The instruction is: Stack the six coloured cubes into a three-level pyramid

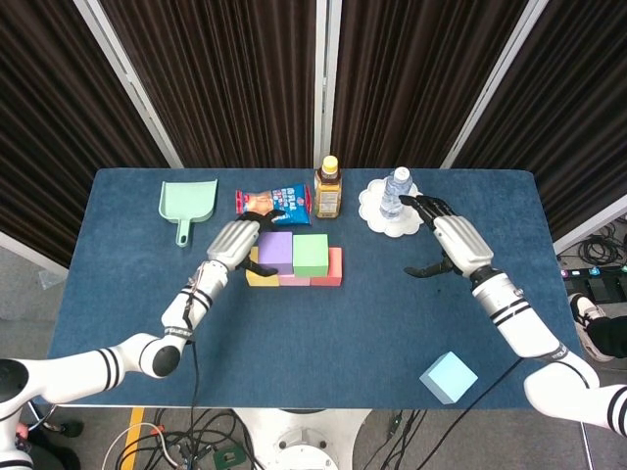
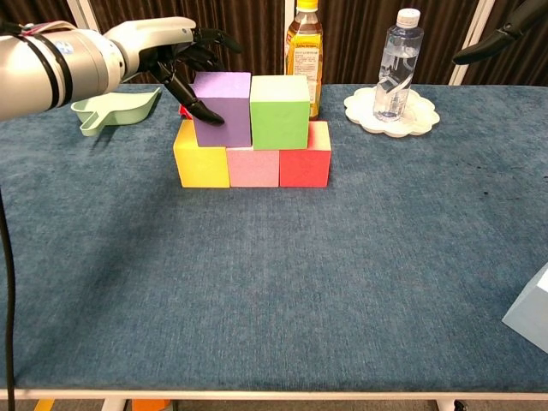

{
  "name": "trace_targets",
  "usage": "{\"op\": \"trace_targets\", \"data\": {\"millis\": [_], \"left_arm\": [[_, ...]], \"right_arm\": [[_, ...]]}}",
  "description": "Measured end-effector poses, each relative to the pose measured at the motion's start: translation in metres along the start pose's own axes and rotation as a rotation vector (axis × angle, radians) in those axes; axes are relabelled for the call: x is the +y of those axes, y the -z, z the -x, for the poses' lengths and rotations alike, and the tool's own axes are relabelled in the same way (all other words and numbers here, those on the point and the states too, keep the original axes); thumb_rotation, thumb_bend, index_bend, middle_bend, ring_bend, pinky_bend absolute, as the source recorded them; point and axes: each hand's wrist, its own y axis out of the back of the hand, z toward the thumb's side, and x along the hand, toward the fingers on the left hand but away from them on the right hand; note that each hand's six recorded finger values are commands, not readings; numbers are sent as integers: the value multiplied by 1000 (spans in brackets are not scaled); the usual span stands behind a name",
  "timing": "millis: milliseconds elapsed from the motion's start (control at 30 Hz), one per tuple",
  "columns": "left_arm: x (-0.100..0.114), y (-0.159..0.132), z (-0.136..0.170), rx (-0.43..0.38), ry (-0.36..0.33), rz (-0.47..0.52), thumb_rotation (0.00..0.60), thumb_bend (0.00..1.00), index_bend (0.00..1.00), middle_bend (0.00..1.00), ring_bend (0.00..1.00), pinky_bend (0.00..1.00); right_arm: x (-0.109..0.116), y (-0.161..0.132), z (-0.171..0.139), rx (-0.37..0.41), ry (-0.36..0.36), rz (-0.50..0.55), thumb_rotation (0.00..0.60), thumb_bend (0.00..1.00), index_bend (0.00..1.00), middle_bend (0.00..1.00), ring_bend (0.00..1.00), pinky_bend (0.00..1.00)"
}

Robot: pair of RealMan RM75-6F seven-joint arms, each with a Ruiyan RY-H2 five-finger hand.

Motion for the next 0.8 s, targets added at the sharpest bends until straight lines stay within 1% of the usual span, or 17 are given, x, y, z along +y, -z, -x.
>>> {"op": "trace_targets", "data": {"millis": [267,800], "left_arm": [[0,0,0,-2,-4,-4,600,18,132,374,198,111],[4,-3,1,-20,-8,-9,600,20,132,380,198,111]], "right_arm": [[-1,1,1,1,-1,7,600,28,0,111,0,0],[0,2,2,0,3,10,600,28,0,111,0,0]]}}
